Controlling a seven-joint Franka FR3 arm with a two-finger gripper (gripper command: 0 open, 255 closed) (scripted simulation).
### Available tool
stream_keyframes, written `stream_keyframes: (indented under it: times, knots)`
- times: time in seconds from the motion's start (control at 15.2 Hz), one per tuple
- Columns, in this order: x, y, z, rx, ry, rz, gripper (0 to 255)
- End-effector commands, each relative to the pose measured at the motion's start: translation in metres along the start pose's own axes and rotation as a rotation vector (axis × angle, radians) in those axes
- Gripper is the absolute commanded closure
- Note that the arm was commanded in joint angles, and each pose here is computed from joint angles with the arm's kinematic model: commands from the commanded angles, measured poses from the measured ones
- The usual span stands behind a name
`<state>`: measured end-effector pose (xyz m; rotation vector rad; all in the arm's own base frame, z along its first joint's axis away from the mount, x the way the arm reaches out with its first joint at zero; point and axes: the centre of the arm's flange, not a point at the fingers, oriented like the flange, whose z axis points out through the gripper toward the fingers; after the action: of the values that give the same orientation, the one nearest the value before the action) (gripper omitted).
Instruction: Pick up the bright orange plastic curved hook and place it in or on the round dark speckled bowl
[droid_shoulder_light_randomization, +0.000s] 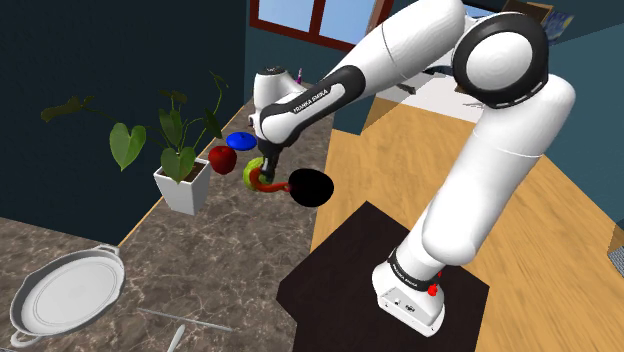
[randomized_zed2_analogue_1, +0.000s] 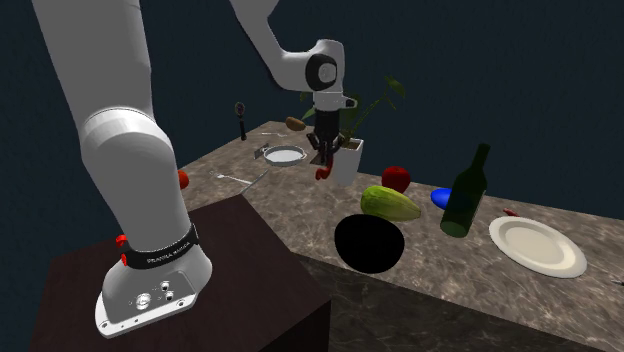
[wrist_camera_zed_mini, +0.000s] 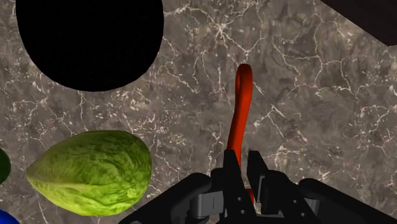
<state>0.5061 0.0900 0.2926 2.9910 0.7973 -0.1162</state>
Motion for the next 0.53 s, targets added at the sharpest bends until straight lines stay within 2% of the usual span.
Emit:
stream_keyframes:
  times: [0.0, 0.46]
  knots:
    - [-0.012, 0.016, -0.003, 0.0, 0.0, 0.0, 255]
    - [-0.066, 0.091, -0.008, 0.0, 0.0, 0.0, 255]
